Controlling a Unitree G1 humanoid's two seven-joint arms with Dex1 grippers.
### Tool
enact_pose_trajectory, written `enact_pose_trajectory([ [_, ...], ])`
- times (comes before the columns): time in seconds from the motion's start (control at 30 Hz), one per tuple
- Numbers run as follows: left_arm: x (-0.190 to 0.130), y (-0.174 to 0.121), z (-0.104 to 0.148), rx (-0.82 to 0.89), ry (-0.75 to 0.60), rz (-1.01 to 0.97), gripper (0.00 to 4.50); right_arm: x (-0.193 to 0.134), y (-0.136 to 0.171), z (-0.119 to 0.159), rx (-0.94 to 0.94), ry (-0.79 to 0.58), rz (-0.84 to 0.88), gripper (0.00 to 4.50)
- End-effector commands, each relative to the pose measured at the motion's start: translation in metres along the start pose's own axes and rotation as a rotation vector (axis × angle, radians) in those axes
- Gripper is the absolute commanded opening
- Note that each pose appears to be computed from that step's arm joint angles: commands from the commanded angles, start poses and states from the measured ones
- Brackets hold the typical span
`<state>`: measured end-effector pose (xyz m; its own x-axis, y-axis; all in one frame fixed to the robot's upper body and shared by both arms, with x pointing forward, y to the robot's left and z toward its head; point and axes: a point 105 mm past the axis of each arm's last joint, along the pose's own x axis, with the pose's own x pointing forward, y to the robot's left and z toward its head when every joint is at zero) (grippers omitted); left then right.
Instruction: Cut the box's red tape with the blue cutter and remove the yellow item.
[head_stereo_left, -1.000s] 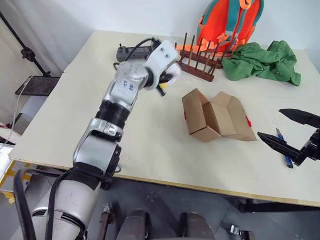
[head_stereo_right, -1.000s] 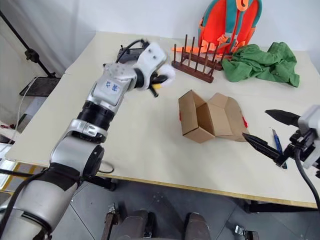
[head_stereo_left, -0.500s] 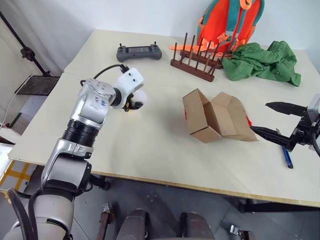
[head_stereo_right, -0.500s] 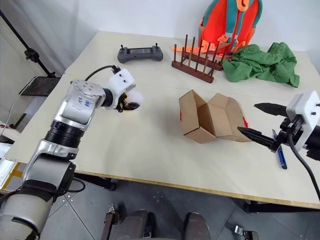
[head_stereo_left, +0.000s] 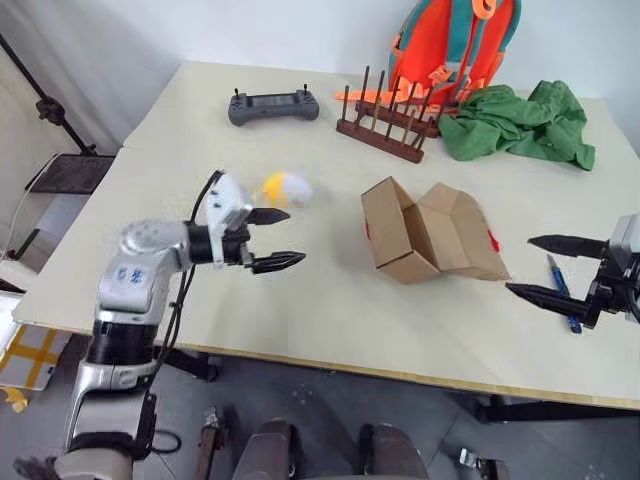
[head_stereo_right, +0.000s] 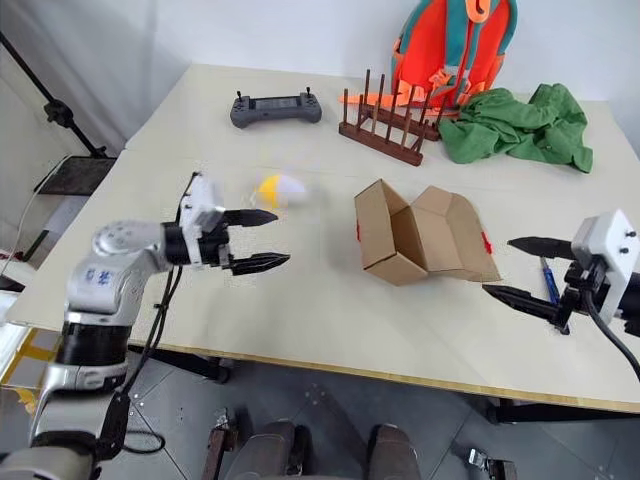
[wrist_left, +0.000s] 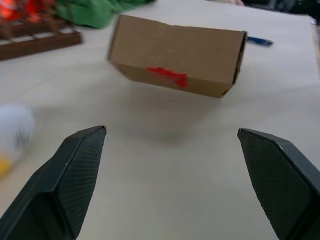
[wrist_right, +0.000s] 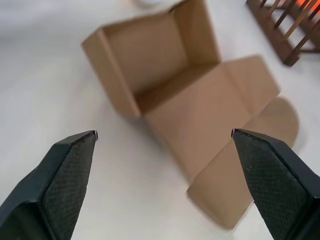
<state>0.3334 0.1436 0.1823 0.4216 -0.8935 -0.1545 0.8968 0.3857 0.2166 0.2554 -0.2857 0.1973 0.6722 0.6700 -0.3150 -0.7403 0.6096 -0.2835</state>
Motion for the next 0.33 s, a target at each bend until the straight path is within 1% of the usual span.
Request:
enact_pose_trajectory([
  [0.03,-0.019,-0.004,-0.018,0.035,0.044,-0.005,4.48,-0.015,-0.004,-0.016,-0.037,0.076,-0.016,4.5],
  [0.1,-0.028,-0.009,-0.033,0.008,0.068,-0.021,4.48,-0.017,0.002,-0.03,-0.025,0.096,0.007,4.5],
  [0.13,-0.034,-0.011,-0.042,0.001,0.083,-0.02,4.48,-0.019,0.006,-0.042,-0.022,0.134,0.02,4.5],
  [0.2,-0.041,-0.012,-0.054,-0.001,0.117,-0.012,4.48,-0.026,0.008,-0.059,-0.004,0.169,0.003,4.5],
  [0.27,-0.045,-0.009,-0.062,0.004,0.144,0.002,4.48,-0.027,0.003,-0.063,0.021,0.124,-0.063,4.5],
  [0.33,-0.048,-0.007,-0.065,0.0,0.155,0.005,4.48,-0.024,0.005,-0.063,0.021,0.101,-0.094,4.5],
])
